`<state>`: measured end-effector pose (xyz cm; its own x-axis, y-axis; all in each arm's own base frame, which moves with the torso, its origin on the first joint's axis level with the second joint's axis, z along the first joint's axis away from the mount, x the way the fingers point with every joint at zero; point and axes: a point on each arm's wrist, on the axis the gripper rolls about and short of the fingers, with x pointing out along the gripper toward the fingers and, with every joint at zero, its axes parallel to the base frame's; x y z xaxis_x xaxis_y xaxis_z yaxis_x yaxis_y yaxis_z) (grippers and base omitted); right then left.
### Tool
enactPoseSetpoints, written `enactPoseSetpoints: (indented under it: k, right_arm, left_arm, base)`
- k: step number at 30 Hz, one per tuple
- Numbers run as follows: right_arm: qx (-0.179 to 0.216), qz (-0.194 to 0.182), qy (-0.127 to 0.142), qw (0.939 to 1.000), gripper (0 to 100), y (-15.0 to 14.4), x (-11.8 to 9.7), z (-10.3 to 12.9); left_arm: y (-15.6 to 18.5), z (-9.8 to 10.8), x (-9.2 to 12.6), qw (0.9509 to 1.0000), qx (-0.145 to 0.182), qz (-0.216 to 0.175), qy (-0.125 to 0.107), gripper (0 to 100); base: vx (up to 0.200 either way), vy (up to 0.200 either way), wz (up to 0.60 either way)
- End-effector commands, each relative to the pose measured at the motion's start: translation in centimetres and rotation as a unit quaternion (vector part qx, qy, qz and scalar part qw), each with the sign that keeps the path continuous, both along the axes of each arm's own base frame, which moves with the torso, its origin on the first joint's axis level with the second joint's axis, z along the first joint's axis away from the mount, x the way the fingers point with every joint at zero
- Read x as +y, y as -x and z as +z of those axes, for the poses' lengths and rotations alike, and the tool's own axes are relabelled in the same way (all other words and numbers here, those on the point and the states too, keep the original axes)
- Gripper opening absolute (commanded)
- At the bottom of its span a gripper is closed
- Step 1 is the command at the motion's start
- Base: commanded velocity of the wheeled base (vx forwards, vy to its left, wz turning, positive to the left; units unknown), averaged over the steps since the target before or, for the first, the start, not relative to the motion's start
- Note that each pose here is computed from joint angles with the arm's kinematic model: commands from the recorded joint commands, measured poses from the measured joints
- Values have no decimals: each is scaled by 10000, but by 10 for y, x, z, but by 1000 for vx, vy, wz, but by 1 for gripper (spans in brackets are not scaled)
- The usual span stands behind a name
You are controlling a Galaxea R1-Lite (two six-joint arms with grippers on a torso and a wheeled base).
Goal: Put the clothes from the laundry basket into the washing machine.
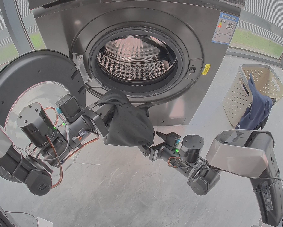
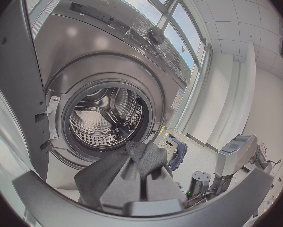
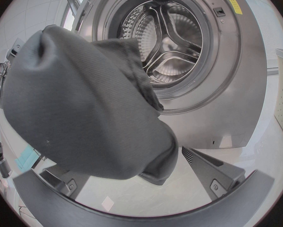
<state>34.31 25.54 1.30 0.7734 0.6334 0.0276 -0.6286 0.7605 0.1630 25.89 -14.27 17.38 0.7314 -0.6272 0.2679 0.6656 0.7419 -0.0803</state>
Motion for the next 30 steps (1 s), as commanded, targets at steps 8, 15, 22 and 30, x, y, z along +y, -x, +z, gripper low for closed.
enactPoseSetpoints:
  k: [8, 15, 22, 30]
  right_arm:
    - [-277, -211, -317, 9989, 0, -22, 11, -1]
    - [-291, -164, -349, 9988, 0, -10, 7, 18]
    - [-472, -274, -417, 9976, 0, 27, -29, 83]
    - [-1147, -506, -814, 9888, 0, 54, -67, 156]
  left_arm:
    - [-1, -3, 0, 10000, 55, -10, -29, 0]
    - [-2, -5, 1, 10000, 80, 26, -34, 0]
    - [-16, -23, 5, 9989, 438, 161, -56, 0]
    - [-20, -41, 7, 9966, 765, 231, -195, 100]
  base:
    - [0, 0, 0]
    - [0, 0, 0]
    - [0, 0, 0]
    - [0, 0, 0]
